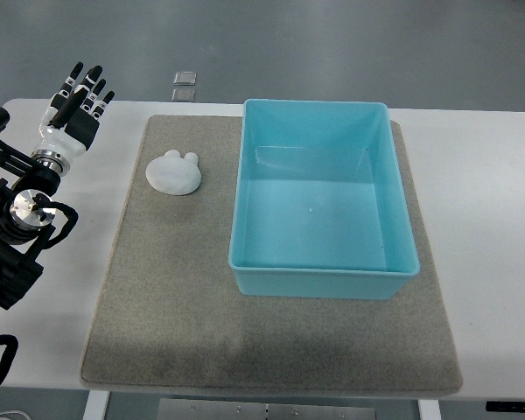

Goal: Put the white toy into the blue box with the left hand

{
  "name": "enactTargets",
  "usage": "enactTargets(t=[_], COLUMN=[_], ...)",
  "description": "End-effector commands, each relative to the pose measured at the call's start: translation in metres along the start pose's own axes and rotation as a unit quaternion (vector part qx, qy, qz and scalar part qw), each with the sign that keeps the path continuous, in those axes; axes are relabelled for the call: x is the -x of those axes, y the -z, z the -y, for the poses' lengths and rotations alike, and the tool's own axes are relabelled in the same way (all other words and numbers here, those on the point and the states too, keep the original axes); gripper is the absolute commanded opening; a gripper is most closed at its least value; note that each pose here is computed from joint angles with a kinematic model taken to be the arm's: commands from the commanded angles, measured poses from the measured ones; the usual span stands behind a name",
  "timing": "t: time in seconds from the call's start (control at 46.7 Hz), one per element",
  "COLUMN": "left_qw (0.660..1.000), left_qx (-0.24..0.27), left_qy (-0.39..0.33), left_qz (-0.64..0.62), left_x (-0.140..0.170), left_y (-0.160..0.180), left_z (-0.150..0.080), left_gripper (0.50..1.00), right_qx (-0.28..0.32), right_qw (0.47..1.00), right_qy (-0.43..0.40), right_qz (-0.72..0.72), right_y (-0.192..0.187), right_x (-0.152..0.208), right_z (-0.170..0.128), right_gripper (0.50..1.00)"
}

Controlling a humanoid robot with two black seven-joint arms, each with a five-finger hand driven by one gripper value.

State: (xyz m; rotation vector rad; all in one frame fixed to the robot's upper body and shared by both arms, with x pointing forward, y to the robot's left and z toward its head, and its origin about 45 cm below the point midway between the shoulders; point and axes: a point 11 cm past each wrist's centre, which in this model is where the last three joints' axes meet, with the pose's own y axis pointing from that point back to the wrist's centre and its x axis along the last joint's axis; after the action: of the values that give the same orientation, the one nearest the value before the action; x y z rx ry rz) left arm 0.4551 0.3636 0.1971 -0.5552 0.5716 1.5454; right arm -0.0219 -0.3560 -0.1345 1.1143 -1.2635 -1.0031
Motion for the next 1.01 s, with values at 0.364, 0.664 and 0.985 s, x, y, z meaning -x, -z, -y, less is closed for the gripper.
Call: enactTargets(t=[0.364,0.664,0.985], left_qw=[1.0,1.0,0.999], left_qx=[0.008,0.01,-0.008], left_qy=[0.008,0.015,0.024], left_qz=[-0.004,0.003,0.026], left_x=[0.012,0.017,0.018], left_y=[-0.005,-0.008,0.001], left_z=[0.009,0.012,0.009], left_gripper=[0.994,0.994,0.994], right_qx=[0.0,0.0,0.0], right_qw=[1.0,1.0,1.0], right_qy=[0.0,0.0,0.0], right_qz=[0.0,0.0,0.0], right_y=[0.0,0.0,0.0], right_x=[0.0,0.0,0.0], right_z=[0.0,0.0,0.0], right_gripper=[0.936,0.936,0.936])
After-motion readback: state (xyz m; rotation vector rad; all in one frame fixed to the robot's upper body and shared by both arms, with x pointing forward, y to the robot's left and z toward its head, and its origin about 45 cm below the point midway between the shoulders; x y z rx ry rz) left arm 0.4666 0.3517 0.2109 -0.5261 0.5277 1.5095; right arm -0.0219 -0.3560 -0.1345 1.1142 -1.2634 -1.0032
